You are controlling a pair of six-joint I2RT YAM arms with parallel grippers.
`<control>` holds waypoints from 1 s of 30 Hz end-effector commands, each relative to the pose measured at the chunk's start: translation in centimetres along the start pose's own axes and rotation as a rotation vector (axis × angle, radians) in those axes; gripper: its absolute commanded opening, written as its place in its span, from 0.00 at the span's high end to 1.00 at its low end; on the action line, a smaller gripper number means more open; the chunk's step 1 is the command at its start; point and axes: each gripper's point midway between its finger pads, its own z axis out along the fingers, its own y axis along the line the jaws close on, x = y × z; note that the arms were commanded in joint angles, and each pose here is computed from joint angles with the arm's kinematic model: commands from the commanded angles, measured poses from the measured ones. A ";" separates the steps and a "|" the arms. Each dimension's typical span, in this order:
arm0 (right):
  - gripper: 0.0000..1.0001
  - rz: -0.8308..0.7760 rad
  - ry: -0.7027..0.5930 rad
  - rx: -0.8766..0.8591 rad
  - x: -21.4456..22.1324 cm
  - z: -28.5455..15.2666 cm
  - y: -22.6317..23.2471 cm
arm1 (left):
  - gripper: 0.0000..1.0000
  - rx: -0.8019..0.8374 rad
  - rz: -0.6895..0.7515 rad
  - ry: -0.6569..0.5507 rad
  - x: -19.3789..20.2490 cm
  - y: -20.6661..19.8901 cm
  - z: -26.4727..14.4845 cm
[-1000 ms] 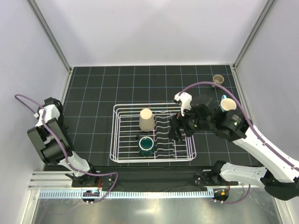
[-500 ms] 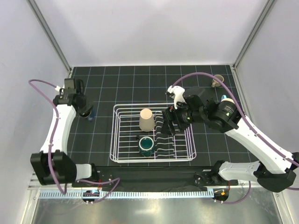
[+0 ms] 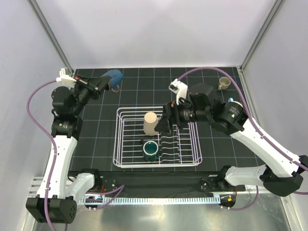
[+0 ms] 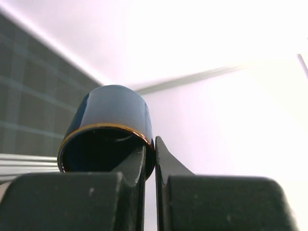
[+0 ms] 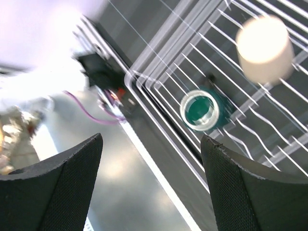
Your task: Load the cups into the dish rack
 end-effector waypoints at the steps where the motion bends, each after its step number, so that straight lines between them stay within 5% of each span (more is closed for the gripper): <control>1: 0.17 0.013 -0.186 -0.167 -5.2 -0.3 4.0 | 1.00 0.464 -0.050 0.008 -0.1 -10.7 -4.1; 13: 0.11 0.097 -0.313 -0.430 -11.1 2.0 8.8 | 0.99 0.835 -0.122 0.125 2.2 -17.5 -12.9; 30: 0.32 0.018 -0.453 -0.632 -15.5 0.6 13.8 | 0.99 0.916 -0.149 0.162 3.2 -18.0 -14.9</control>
